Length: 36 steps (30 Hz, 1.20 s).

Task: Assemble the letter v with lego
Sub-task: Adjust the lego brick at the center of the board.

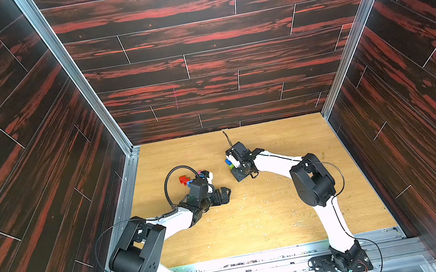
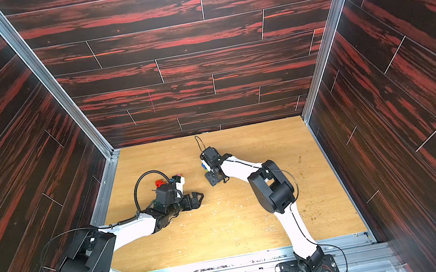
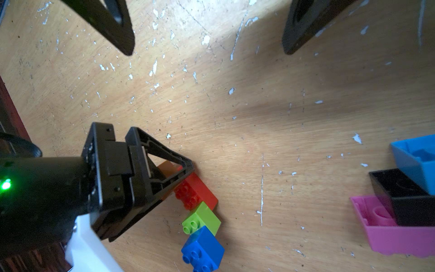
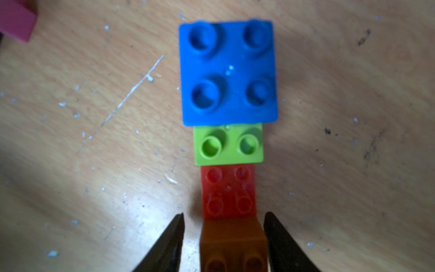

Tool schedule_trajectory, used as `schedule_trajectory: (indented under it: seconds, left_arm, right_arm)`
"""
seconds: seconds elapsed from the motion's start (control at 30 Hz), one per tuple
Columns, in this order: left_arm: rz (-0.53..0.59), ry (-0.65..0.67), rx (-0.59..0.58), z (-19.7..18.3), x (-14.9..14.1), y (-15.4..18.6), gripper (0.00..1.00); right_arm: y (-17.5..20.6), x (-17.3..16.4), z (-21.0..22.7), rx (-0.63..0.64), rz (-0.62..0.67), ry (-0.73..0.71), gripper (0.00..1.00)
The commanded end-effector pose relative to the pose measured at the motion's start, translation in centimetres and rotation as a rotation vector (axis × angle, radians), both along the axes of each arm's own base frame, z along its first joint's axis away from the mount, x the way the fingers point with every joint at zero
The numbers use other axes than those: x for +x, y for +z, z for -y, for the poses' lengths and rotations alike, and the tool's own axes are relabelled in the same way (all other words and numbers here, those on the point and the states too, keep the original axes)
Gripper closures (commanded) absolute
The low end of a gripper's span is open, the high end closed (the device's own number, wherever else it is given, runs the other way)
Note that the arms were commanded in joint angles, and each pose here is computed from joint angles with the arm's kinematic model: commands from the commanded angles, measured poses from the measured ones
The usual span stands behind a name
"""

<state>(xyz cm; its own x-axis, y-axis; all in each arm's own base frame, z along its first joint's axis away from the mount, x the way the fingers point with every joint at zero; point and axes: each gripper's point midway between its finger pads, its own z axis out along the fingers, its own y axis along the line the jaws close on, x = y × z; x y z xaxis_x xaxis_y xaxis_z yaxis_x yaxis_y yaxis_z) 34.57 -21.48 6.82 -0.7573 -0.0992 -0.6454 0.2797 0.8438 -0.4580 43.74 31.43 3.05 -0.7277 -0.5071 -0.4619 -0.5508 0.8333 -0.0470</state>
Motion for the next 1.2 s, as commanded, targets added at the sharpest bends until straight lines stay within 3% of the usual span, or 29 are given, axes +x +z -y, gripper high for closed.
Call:
schedule_trajectory:
  seconds: [0.0, 0.23, 0.7, 0.9, 1.17]
  left_arm:
    - [0.017, 0.013, 0.002, -0.5, -0.1, 0.7, 0.00]
    - [0.013, 0.014, 0.003, -0.6, -0.3, 0.6, 0.00]
    - [0.018, 0.023, 0.013, -0.9, -0.4, 0.9, 0.00]
    - [0.024, 0.034, 0.008, -1.2, -0.6, 1.5, 0.00]
    - [0.026, 0.045, 0.000, -1.5, -1.1, 2.5, 0.00]
  right_arm:
    - [-1.4, 0.1, -0.1, -0.020, -0.018, -0.003, 0.50]
    - [-2.1, 0.1, 0.1, -0.032, -0.031, -0.002, 0.51]
    - [-2.3, -0.6, 0.0, -0.004, -0.068, 0.023, 0.71]
    - [-0.6, -3.1, -1.5, 0.107, -0.170, 0.135, 0.72]
    - [-0.4, -7.9, -4.0, 0.280, -0.422, 0.279, 0.73]
